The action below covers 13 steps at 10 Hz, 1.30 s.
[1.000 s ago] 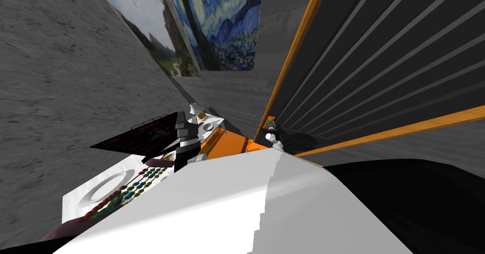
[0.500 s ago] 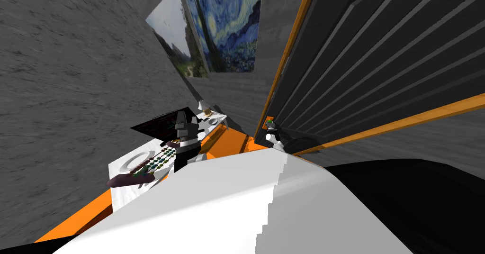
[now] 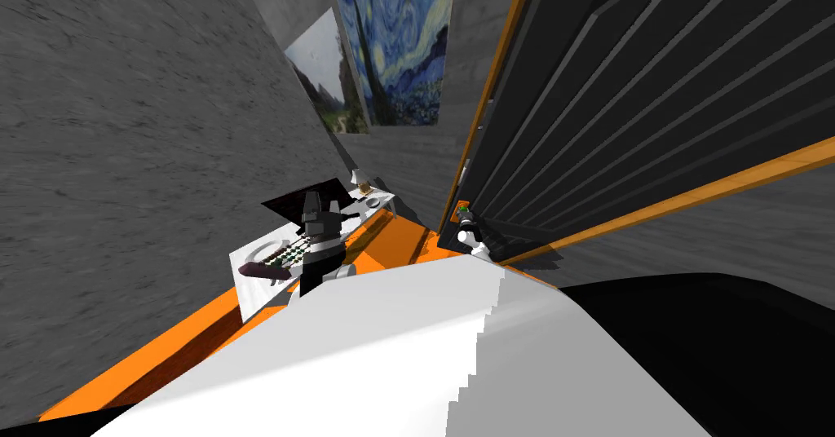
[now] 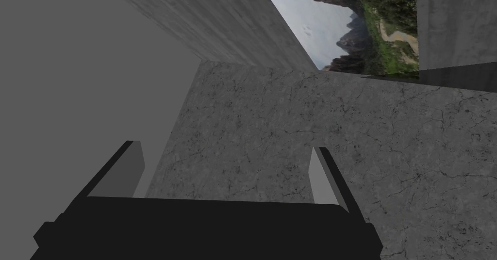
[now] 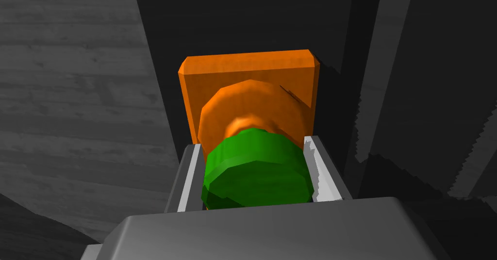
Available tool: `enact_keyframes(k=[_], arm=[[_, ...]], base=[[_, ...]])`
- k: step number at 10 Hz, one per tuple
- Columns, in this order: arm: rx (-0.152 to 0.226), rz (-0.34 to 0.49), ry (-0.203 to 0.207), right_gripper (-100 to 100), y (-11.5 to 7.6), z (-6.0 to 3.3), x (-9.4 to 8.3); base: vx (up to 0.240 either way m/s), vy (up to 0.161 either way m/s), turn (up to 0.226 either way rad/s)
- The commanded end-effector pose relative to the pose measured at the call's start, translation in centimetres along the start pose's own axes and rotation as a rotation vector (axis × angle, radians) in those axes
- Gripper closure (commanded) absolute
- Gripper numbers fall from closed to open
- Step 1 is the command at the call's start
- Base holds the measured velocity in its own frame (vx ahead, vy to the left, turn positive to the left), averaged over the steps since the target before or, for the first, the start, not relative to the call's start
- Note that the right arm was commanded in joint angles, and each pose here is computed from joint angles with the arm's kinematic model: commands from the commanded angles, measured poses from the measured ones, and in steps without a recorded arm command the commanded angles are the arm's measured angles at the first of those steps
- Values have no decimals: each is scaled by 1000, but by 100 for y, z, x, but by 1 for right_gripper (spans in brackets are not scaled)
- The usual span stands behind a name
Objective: Pull the door open
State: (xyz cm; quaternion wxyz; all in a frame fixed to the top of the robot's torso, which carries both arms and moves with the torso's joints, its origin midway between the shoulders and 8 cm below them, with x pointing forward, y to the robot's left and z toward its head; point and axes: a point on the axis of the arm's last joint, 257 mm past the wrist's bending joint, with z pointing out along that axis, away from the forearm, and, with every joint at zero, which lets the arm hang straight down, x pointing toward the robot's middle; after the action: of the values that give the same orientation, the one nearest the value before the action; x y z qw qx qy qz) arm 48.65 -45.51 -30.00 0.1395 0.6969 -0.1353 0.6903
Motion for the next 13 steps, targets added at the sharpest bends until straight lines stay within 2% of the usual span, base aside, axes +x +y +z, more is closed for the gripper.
enact_keyframes(k=[1, 7, 8, 9, 13], arm=[[18, 2, 6, 100, -49, -11, 21], [88, 6, 9, 100, -193, -75, 39], [97, 7, 8, 100, -213, -86, 39], [89, 3, 5, 100, -185, -86, 29], [132, 4, 5, 100, -250, -160, 24]], base=[[-252, -40, 127], [-250, -38, 129], [-246, -21, 105], [-111, -1, 25], [-209, -51, 129]])
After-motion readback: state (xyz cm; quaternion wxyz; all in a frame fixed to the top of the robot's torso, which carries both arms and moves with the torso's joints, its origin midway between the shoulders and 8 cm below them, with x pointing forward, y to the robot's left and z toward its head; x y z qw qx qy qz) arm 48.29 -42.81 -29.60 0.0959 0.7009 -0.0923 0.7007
